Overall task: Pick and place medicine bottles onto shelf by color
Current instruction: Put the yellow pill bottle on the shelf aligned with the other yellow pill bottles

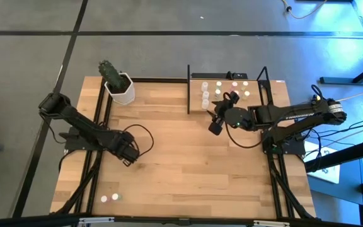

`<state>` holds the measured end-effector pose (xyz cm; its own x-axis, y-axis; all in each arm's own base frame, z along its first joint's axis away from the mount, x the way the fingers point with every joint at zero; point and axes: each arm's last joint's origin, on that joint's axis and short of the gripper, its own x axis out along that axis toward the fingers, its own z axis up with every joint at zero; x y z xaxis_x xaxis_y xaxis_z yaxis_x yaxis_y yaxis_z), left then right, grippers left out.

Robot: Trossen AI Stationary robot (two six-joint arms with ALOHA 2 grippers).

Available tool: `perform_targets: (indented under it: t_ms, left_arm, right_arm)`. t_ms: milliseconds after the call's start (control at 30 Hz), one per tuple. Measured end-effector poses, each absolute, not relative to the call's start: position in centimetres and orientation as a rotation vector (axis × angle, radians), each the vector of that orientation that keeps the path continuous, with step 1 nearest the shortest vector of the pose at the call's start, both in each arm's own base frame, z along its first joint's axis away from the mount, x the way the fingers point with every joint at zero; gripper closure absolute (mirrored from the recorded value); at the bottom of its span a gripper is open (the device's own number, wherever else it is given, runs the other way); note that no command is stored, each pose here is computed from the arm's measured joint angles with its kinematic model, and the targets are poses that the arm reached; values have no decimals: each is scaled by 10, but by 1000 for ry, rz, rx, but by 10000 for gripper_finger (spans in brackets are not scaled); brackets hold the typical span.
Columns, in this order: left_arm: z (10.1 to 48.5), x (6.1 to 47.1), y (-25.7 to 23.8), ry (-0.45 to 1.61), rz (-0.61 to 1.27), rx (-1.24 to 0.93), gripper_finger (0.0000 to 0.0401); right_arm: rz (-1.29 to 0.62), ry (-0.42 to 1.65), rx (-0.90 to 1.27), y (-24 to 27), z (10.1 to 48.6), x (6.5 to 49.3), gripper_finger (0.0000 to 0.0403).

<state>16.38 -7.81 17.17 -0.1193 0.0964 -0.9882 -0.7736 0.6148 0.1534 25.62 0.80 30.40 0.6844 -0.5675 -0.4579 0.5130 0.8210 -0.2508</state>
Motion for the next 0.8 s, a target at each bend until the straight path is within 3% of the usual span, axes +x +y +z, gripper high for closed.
perform_targets:
  t_ms: [300,600,800]
  left_arm:
    - [217,193,-89,1377,692,-657,308]
    - [272,227,-71,1151,585,-599,308]
    - [281,250,-54,1043,501,-538,308]
  right_arm:
    - [-487,561,-117,27,304,253,199]
    - [-171,531,-10,38,325,227,199]
    - [80,689,17,41,320,207,199]
